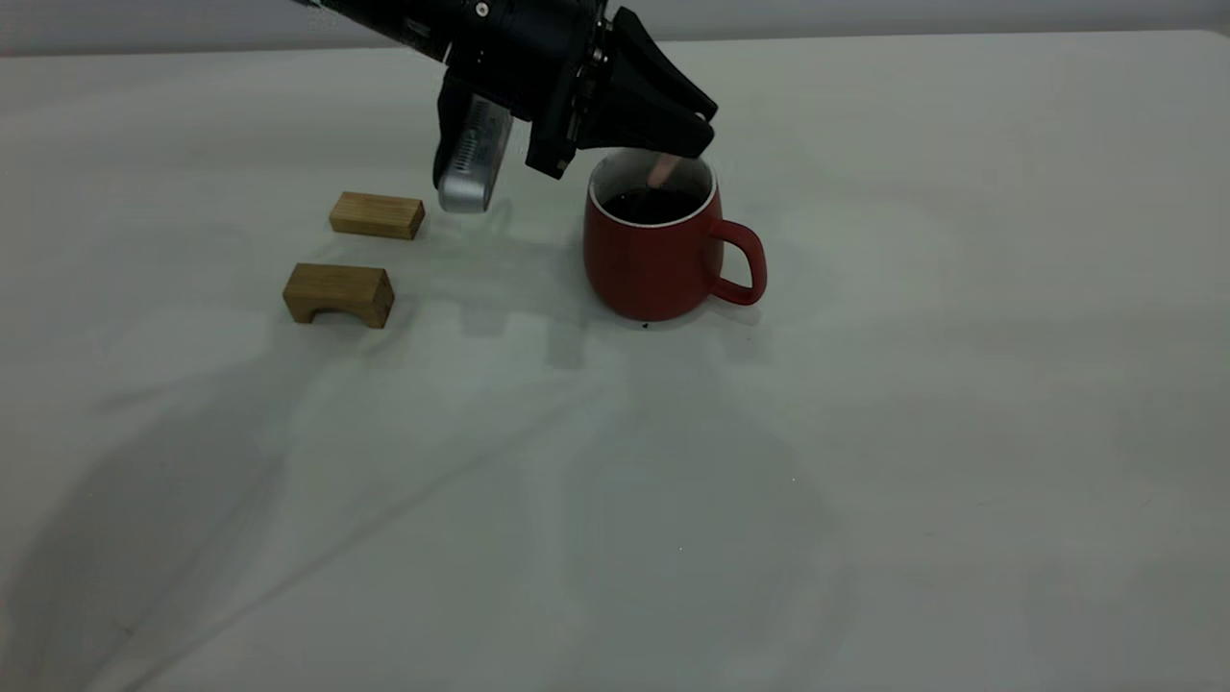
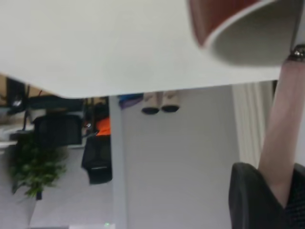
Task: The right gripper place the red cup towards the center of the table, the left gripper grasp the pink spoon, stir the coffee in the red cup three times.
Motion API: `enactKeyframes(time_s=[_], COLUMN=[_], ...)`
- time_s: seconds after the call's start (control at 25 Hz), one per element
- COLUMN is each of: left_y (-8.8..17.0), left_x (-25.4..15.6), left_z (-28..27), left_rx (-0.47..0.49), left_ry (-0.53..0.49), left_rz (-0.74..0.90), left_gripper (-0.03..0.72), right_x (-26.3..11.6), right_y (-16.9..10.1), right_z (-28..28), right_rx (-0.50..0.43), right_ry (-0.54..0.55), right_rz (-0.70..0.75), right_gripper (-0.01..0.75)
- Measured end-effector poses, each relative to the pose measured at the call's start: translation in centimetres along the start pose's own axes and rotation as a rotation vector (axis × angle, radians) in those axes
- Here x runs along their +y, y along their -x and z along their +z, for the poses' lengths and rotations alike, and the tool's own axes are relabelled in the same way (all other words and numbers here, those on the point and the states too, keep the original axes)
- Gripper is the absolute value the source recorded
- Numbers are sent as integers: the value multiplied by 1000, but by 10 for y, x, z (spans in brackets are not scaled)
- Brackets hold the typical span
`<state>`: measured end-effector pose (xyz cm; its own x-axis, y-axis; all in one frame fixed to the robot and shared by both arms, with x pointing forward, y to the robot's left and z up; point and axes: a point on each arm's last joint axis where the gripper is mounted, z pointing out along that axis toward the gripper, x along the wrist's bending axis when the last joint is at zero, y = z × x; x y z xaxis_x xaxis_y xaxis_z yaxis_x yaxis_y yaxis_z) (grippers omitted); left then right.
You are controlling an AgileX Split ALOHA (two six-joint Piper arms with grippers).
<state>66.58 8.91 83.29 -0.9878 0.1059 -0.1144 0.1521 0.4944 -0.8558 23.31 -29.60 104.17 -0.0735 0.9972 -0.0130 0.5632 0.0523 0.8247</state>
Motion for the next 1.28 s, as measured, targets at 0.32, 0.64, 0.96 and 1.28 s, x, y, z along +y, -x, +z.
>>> enactKeyframes(time_s=[0.32,0.64,0.96,1.28], left_y=[0,0,4,-2], left_x=[1,-9,-88,-145], left_z=[0,-12,-107,-188], left_rx=[3,113,475,747], left_ry=[16,117,545,897], left_rz=[7,163,849,1429], left_gripper=[334,389,389,389], right_x=[0,0,0,0], right_y=[0,0,0,0], right_z=[0,0,0,0], right_rx=[0,0,0,0], right_ry=[0,0,0,0], right_rz=[0,0,0,0], right_gripper=[583,583,583,583])
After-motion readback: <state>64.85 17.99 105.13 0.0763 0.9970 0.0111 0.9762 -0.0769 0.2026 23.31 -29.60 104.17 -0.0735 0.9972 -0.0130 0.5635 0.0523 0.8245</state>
